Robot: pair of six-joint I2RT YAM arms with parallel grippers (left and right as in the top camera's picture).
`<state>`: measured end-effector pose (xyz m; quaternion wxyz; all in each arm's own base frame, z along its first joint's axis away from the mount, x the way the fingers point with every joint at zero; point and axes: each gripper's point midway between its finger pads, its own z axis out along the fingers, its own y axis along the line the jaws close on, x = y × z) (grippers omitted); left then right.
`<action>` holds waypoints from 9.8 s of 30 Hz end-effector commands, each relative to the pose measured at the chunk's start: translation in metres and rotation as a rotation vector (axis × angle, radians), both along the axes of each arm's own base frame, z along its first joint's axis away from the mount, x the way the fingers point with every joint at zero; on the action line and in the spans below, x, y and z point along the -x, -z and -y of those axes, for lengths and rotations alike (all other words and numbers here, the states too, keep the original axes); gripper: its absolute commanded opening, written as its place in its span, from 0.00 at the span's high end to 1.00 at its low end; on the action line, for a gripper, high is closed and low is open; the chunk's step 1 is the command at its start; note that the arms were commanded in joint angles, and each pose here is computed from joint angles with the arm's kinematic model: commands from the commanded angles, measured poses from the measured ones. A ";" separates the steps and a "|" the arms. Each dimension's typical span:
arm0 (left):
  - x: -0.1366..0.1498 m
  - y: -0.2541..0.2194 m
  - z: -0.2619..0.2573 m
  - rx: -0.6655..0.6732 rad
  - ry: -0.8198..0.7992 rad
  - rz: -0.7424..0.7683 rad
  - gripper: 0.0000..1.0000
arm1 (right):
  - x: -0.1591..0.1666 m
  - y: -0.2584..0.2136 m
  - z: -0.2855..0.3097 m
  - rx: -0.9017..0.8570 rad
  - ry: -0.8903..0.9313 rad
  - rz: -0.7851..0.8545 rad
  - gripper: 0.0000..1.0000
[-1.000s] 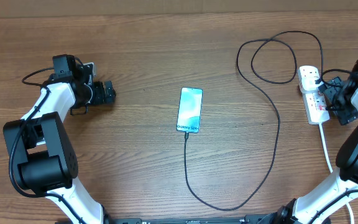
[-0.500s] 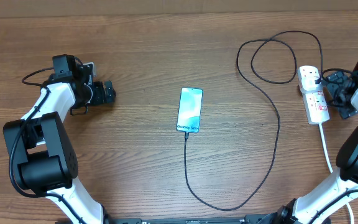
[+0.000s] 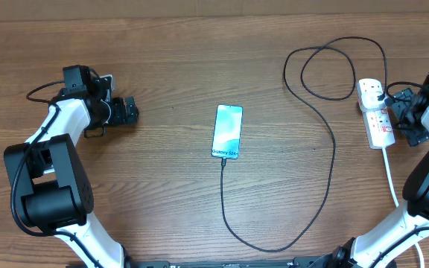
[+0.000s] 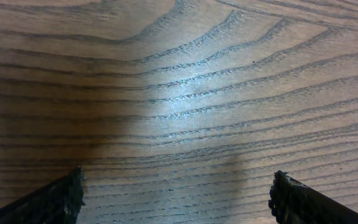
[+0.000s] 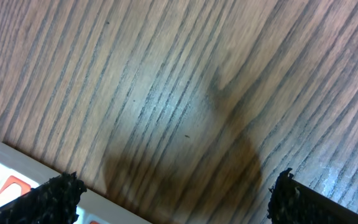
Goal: Plug charger to phone and switch on socket
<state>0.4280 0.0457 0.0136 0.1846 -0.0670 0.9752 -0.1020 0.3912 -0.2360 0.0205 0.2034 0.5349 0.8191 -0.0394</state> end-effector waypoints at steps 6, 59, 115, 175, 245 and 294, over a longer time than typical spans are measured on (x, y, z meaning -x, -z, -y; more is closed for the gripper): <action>-0.003 -0.010 -0.003 -0.006 -0.016 0.023 0.00 | -0.004 -0.016 0.024 0.029 0.030 0.018 0.00; -0.003 -0.010 -0.003 -0.006 -0.015 0.023 0.00 | 0.018 0.003 -0.009 -0.145 -0.157 -0.055 0.00; -0.003 -0.010 -0.003 -0.006 -0.015 0.023 0.00 | 0.016 0.014 -0.041 -0.180 -0.220 -0.087 0.00; -0.003 -0.010 -0.003 -0.006 -0.015 0.023 0.01 | 0.028 0.018 -0.046 -0.194 -0.265 -0.146 0.00; -0.003 -0.005 -0.003 -0.004 -0.016 0.012 0.00 | 0.022 -0.057 -0.054 -0.099 -0.386 -0.028 0.00; 0.023 -0.201 -0.003 -0.184 -0.035 0.406 0.01 | 0.022 -0.057 -0.054 -0.099 -0.386 -0.028 0.00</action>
